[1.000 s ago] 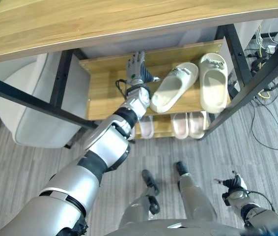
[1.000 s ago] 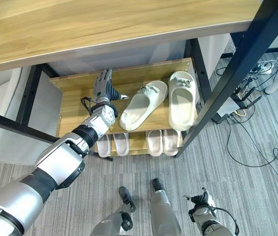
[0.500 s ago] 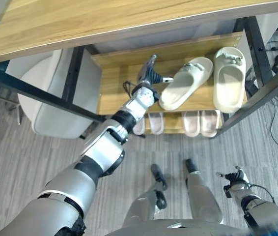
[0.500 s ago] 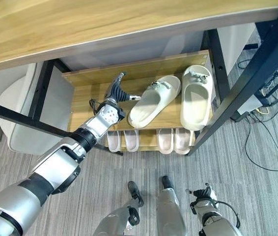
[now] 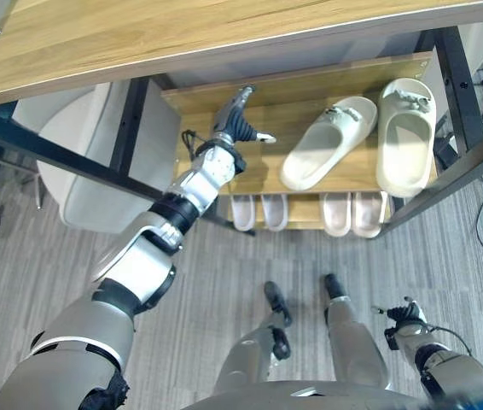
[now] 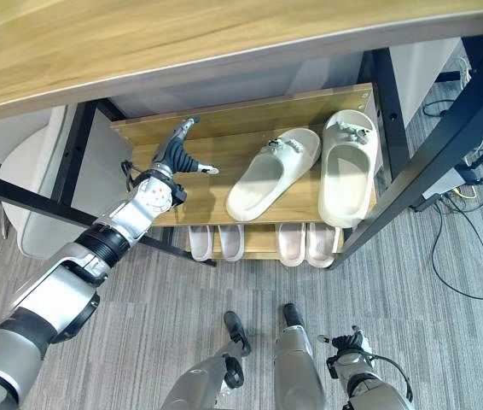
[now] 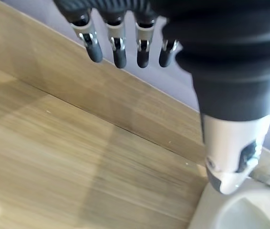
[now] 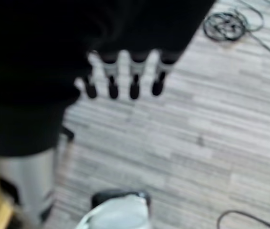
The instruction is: Arrange the slippers neatly on the shoe rack.
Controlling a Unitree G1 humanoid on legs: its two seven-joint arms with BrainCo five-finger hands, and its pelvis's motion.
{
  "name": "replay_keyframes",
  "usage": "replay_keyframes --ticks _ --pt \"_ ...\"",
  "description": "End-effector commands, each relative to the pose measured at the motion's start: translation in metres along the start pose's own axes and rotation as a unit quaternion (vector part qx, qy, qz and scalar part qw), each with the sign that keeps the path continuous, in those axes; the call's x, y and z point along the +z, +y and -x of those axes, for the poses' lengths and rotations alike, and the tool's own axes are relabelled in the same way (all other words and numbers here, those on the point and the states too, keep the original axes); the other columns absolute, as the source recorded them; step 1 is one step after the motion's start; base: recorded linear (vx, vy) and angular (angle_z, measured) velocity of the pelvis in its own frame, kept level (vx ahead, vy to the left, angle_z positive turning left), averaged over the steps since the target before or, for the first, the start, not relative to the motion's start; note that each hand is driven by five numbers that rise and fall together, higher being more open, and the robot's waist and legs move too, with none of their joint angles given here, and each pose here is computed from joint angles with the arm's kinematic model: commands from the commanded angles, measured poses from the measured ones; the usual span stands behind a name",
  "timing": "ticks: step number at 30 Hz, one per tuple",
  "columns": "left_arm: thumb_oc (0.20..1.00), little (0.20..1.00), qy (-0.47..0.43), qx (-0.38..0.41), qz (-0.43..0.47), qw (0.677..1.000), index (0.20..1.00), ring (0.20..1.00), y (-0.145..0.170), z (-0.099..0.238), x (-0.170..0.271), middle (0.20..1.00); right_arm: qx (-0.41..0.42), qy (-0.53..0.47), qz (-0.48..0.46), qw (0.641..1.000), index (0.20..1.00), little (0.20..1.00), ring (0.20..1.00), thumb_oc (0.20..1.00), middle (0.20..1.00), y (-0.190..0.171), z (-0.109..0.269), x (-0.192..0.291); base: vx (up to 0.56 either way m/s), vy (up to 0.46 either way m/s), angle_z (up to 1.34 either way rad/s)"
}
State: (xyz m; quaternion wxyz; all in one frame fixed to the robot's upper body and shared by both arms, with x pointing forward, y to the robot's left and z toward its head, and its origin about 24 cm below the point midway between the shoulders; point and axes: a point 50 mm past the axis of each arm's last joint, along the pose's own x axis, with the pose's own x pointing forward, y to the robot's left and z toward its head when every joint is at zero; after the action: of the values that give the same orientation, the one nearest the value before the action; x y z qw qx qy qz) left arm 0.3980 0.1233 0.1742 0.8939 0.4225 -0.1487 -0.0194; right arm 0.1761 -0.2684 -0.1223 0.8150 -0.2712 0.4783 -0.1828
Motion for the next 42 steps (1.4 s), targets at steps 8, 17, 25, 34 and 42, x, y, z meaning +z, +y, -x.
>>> replay_keyframes --ticks 8,17,25,34,42 --pt "1.0 1.0 0.016 -0.03 0.005 0.999 1.0 1.0 0.008 0.031 -0.037 1.0 0.03 -0.009 0.023 0.999 1.0 1.0 1.0 1.0 1.0 0.014 0.004 0.004 0.0 0.0 0.0" --pt "1.0 1.0 0.016 -0.074 0.036 0.996 1.0 1.0 0.003 0.064 -0.053 1.0 0.039 -0.009 0.02 0.999 1.0 1.0 1.0 1.0 1.0 0.016 0.005 0.004 0.0 0.0 0.0" --pt "1.0 1.0 -0.036 -0.085 0.084 0.992 1.0 1.0 -0.001 0.07 -0.031 1.0 0.045 -0.01 0.022 0.999 1.0 1.0 1.0 1.0 1.0 0.017 0.005 0.003 0.0 0.0 0.0" --pt "1.0 1.0 -0.053 -0.095 0.127 0.986 1.0 1.0 -0.03 0.057 -0.005 1.0 0.034 -0.013 0.021 0.999 1.0 1.0 1.0 1.0 1.0 0.01 0.003 0.003 0.0 0.0 0.0" --pt "1.0 1.0 -0.033 -0.107 0.138 0.984 1.0 1.0 -0.048 0.055 -0.004 1.0 0.026 -0.012 0.016 0.999 1.0 1.0 1.0 1.0 1.0 0.006 0.001 0.004 0.0 0.0 0.0"
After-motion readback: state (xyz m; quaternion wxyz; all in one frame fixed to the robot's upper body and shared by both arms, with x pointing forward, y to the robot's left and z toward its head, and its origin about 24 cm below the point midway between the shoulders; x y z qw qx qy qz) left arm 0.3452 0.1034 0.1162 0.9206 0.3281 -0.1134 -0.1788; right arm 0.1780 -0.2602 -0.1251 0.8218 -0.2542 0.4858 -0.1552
